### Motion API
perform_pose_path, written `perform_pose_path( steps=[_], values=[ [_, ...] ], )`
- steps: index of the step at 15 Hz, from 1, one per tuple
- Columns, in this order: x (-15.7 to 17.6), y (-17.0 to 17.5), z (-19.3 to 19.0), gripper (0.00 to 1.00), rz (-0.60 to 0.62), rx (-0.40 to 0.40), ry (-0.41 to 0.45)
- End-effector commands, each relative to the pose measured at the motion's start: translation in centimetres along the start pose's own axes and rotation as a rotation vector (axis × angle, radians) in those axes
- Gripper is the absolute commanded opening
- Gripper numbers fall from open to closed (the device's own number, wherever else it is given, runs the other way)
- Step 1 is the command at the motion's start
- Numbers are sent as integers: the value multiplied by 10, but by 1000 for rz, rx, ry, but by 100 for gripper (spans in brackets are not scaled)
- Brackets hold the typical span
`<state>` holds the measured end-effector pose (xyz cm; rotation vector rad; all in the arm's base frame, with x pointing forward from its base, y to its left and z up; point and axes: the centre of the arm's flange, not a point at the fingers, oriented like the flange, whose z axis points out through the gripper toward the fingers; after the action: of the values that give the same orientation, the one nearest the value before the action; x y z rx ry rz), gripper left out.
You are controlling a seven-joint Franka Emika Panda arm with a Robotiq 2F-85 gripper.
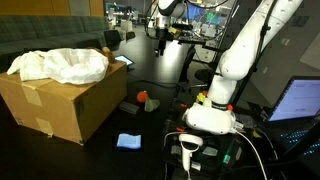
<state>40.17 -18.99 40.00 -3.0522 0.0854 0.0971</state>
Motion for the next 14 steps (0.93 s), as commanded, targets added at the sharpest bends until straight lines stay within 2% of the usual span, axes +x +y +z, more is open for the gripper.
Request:
perform_pose_path(
  steps=[1,7,14],
  values=[
    [1,0,-1,100,0,-1,3],
    [3,-1,-5,100,-6,-7,5],
    [17,-24,8,100,-63,-36,-18]
  ],
)
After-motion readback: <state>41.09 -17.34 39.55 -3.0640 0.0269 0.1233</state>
